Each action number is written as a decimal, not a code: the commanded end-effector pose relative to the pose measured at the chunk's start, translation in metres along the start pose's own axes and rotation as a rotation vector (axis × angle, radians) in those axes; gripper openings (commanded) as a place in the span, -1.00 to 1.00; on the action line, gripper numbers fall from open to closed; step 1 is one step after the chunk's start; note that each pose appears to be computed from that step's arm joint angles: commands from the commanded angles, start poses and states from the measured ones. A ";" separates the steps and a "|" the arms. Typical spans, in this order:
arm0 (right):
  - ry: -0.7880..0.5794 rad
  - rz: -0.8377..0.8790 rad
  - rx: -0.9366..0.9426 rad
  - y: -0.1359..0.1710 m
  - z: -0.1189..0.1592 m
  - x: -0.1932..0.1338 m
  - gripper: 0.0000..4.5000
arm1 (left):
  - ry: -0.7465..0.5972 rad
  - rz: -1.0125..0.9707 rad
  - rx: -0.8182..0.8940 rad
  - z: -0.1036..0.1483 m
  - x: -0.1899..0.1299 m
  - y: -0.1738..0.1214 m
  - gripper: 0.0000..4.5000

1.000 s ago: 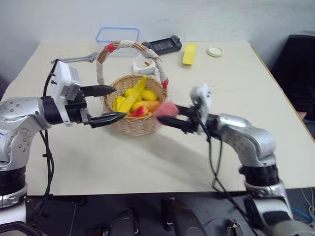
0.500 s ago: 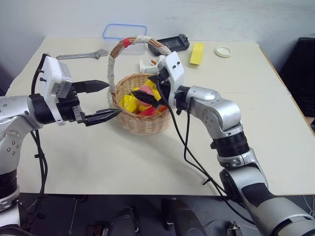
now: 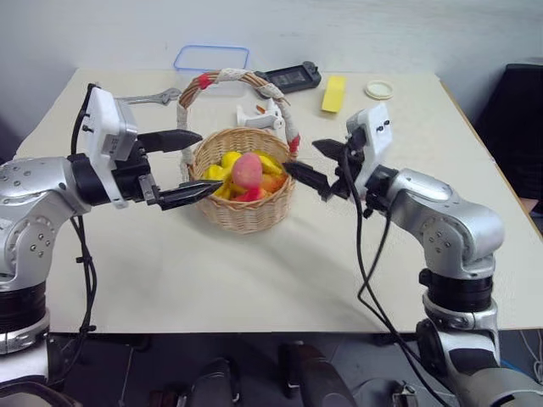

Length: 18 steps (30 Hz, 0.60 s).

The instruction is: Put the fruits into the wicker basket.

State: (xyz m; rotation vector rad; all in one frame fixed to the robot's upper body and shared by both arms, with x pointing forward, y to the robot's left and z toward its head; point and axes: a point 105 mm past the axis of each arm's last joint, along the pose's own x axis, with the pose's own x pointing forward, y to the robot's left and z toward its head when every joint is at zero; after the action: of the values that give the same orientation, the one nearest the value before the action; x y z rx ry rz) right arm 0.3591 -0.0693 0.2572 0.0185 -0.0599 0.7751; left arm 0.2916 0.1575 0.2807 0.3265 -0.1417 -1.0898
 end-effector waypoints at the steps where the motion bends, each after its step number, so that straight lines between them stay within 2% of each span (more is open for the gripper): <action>1: -0.075 -0.034 -0.034 -0.005 0.015 0.020 0.99 | -0.035 -0.019 0.043 0.010 0.006 -0.002 1.00; 4: -0.076 -0.044 -0.030 -0.010 0.010 0.035 0.99 | -0.040 -0.030 0.045 0.010 0.010 -0.004 1.00; 7: -0.074 -0.041 -0.039 -0.012 0.003 0.043 0.74 | -0.042 -0.032 0.047 0.011 0.011 -0.004 1.00; 13: -0.073 -0.023 -0.103 -0.012 -0.006 0.039 -0.22 | -0.045 -0.029 0.049 0.011 0.010 -0.005 1.00; 17: -0.139 -0.032 -0.102 -0.018 0.008 0.021 -0.84 | -0.050 -0.034 0.045 0.011 0.011 -0.006 1.00; 18: -0.168 -0.040 -0.097 -0.023 0.015 0.012 -0.91 | -0.053 -0.037 0.042 0.011 0.012 -0.006 1.00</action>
State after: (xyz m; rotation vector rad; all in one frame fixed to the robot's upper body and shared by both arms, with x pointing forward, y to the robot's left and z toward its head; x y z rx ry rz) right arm 0.3940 -0.0640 0.2397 -0.0205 -0.1296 0.7293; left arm 0.2948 0.1458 0.2783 0.3078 -0.1515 -1.1241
